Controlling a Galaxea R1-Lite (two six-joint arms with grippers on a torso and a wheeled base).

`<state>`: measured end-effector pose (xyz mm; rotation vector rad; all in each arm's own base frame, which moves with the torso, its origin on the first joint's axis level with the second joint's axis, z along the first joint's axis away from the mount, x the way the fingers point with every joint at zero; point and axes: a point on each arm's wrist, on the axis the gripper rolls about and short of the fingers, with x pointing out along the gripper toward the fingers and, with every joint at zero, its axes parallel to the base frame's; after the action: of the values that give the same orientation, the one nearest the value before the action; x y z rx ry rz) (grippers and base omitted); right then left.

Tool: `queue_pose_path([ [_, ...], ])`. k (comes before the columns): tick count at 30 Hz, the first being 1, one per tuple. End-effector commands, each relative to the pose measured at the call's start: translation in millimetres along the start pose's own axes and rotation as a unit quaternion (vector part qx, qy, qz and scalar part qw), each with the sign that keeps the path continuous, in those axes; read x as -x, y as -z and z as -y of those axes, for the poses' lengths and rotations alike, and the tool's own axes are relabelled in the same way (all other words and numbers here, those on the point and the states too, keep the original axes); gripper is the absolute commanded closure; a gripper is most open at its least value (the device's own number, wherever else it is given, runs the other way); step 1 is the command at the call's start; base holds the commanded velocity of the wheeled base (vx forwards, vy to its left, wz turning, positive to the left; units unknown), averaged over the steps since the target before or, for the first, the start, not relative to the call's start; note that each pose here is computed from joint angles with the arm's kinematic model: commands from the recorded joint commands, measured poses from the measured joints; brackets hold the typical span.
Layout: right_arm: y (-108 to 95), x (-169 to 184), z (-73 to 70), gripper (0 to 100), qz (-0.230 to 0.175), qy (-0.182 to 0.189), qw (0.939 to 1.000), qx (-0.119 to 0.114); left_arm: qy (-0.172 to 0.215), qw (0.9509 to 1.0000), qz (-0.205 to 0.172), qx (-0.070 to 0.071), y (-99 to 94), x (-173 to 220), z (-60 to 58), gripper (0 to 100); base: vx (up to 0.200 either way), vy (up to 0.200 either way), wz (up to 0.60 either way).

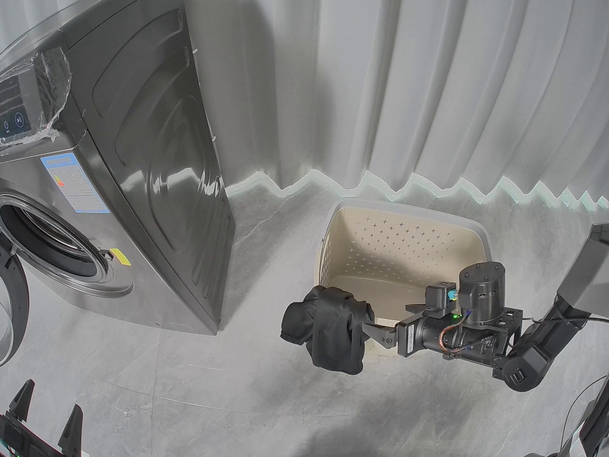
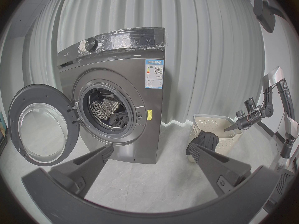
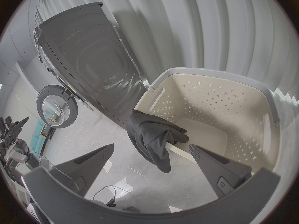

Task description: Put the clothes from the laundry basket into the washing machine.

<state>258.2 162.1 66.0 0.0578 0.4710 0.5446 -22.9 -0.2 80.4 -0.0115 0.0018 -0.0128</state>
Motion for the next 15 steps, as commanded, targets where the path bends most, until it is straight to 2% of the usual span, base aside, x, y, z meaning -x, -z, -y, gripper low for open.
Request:
queue_pose_path([
  [1,9,-20,-0.9,0,-0.017,-0.005,0.9998,0.002,0.001,1.0,0.0,0.0,4.8,0,-0.1,0,0.0,0.0,0.0],
  [15,24,-69,-5.2,0,-0.008,-0.017,0.9998,0.007,0.001,1.0,0.0,0.0,4.8,0,-0.1,0,0.0,0.0,0.0],
])
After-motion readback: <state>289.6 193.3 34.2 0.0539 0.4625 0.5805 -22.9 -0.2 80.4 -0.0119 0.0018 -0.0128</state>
